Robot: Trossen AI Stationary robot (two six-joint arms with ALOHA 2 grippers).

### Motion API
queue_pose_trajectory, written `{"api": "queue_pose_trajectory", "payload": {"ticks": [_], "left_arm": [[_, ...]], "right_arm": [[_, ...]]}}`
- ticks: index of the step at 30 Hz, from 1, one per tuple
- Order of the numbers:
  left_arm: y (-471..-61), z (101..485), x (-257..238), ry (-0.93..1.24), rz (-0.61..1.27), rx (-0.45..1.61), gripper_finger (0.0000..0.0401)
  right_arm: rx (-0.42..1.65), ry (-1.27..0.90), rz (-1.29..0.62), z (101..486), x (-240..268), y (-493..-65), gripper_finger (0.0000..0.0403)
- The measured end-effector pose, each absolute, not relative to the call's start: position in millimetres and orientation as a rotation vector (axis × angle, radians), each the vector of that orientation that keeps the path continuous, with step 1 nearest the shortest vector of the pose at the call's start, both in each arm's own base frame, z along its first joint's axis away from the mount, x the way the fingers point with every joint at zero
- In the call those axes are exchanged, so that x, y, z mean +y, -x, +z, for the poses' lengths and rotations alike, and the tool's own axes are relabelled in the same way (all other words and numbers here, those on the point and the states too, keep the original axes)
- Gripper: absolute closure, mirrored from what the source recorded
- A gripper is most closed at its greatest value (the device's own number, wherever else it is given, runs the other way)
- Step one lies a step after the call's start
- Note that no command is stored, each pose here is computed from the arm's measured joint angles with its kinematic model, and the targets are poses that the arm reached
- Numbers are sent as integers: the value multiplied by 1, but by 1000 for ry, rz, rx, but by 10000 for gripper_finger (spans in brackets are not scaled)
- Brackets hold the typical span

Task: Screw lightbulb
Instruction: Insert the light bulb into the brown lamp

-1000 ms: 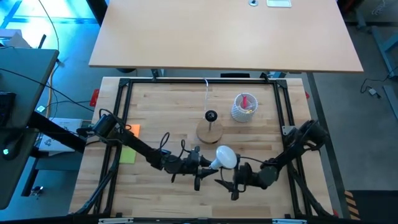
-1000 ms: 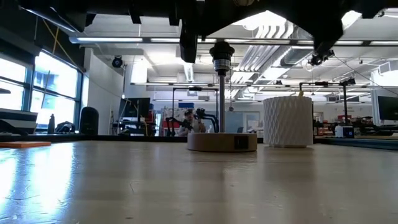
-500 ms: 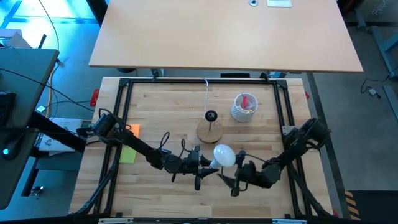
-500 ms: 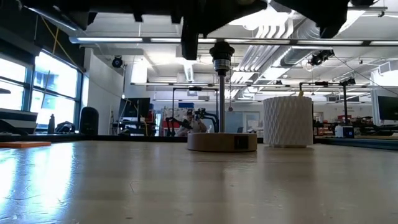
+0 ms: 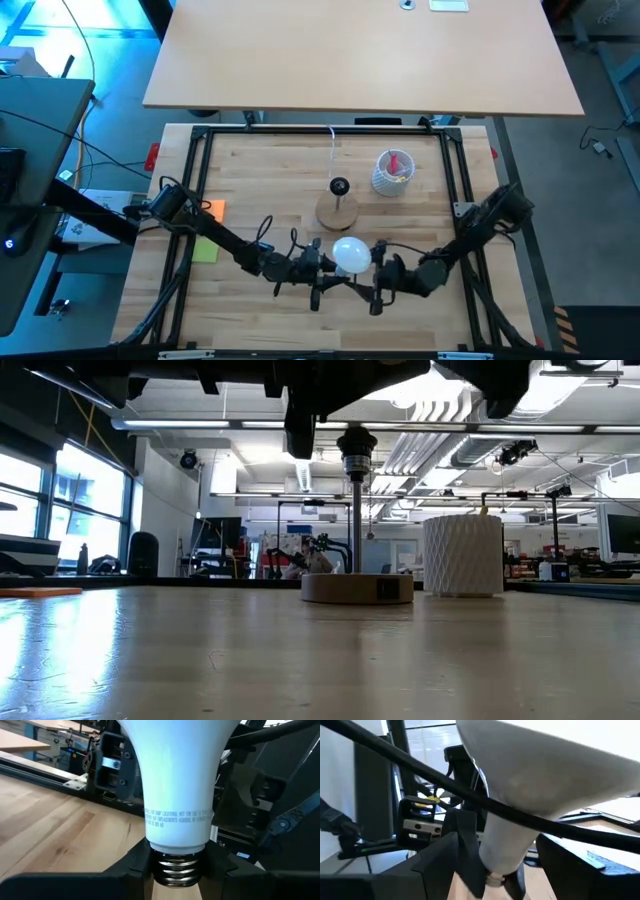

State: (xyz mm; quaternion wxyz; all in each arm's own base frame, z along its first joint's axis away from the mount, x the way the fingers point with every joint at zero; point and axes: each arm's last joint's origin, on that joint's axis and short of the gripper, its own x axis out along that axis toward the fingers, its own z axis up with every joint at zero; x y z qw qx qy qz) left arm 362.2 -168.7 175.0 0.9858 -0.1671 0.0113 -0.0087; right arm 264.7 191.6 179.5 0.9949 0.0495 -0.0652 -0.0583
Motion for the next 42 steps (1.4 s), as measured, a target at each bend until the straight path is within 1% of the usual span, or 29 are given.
{"api": "queue_pose_trajectory", "payload": {"ticks": [4,8,11,14,19,24,26,30,33,35,37,39,42], "left_arm": [[-361,175,-170,329,-19,23,306],[-361,173,-171,319,-18,41,306],[-361,172,-171,324,-17,62,306],[-359,170,-175,321,-22,84,306],[-356,167,-180,300,-27,114,305],[-354,163,-183,298,-15,154,291],[-352,160,-185,283,-9,181,284],[-344,148,-194,222,-10,266,278],[-341,145,-193,189,85,294,278],[-338,137,-190,160,153,354,280],[-335,132,-190,136,177,389,282],[-331,125,-185,139,182,385,283],[-320,96,-162,193,146,335,286]], "right_arm": [[-142,-113,-49,180,179,-276,137],[-149,-154,61,180,168,-286,138],[-147,-177,102,179,161,-291,148],[-136,-194,126,178,157,-293,175],[-110,-209,132,176,155,-295,253],[-96,-188,100,176,155,-294,255],[-97,-165,68,182,156,-291,255],[-115,-119,-54,206,154,-281,255],[-97,-90,-63,223,154,-270,255],[-99,-90,-84,237,151,-262,255],[-80,-77,-115,244,148,-256,255],[-103,-97,-117,253,145,-251,255],[-210,-119,-45,274,142,-245,255]]}}
